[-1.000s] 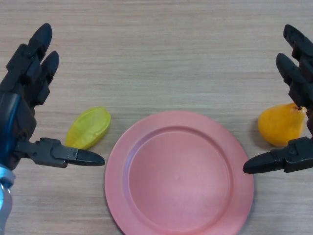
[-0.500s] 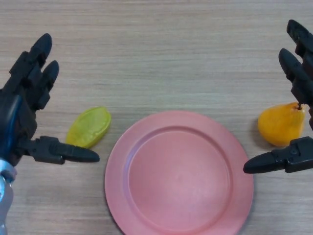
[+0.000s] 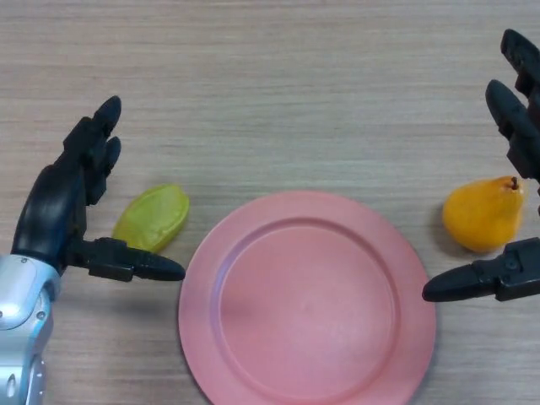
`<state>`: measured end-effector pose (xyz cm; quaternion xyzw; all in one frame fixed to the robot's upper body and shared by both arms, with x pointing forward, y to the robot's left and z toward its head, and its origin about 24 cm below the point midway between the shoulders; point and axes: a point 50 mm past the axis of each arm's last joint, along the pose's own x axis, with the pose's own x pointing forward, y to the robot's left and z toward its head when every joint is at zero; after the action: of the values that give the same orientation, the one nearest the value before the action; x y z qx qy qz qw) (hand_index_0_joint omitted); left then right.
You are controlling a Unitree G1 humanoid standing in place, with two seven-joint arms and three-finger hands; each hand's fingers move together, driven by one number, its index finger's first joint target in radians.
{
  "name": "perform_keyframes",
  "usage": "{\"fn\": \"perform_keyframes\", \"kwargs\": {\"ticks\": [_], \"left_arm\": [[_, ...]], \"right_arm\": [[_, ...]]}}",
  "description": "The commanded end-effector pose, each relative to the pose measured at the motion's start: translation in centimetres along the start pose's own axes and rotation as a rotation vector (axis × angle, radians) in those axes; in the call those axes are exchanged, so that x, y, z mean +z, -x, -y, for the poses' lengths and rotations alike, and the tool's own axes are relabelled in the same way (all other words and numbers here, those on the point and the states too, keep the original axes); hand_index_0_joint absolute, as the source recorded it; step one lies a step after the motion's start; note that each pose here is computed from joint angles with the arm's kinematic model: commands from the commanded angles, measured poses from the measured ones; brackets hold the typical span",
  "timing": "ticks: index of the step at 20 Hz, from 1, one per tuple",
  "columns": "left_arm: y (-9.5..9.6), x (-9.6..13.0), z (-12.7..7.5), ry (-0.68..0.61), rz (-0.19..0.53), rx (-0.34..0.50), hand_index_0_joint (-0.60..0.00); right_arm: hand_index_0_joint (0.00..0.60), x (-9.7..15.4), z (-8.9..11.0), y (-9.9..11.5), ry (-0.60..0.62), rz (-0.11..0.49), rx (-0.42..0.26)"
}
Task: Pick up the yellow starfruit and place it on the plate
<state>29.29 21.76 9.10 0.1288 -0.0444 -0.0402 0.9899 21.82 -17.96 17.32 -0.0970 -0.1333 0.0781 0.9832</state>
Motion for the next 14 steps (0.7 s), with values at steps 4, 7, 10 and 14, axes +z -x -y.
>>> {"fn": "perform_keyframes", "kwargs": {"ticks": [4,7,10,14], "left_arm": [[-1.0,1.9,-1.3,-0.174,0.116,0.109,0.0],[-1.5,1.0,-1.0,-0.227,0.085,0.135,0.0],[-1.8,0.4,-0.7,-0.226,0.053,0.122,0.0],[-1.9,0.3,0.1,-0.322,0.11,0.081,-0.15]], "right_arm": [[0.0,2.8,1.7,0.8,0.053,0.179,-0.06],[0.0,2.8,2.1,1.0,0.055,0.172,-0.064],[0.0,2.7,2.2,1.1,0.047,0.157,-0.064],[0.0,2.7,2.3,1.1,0.045,0.15,-0.057]]}}
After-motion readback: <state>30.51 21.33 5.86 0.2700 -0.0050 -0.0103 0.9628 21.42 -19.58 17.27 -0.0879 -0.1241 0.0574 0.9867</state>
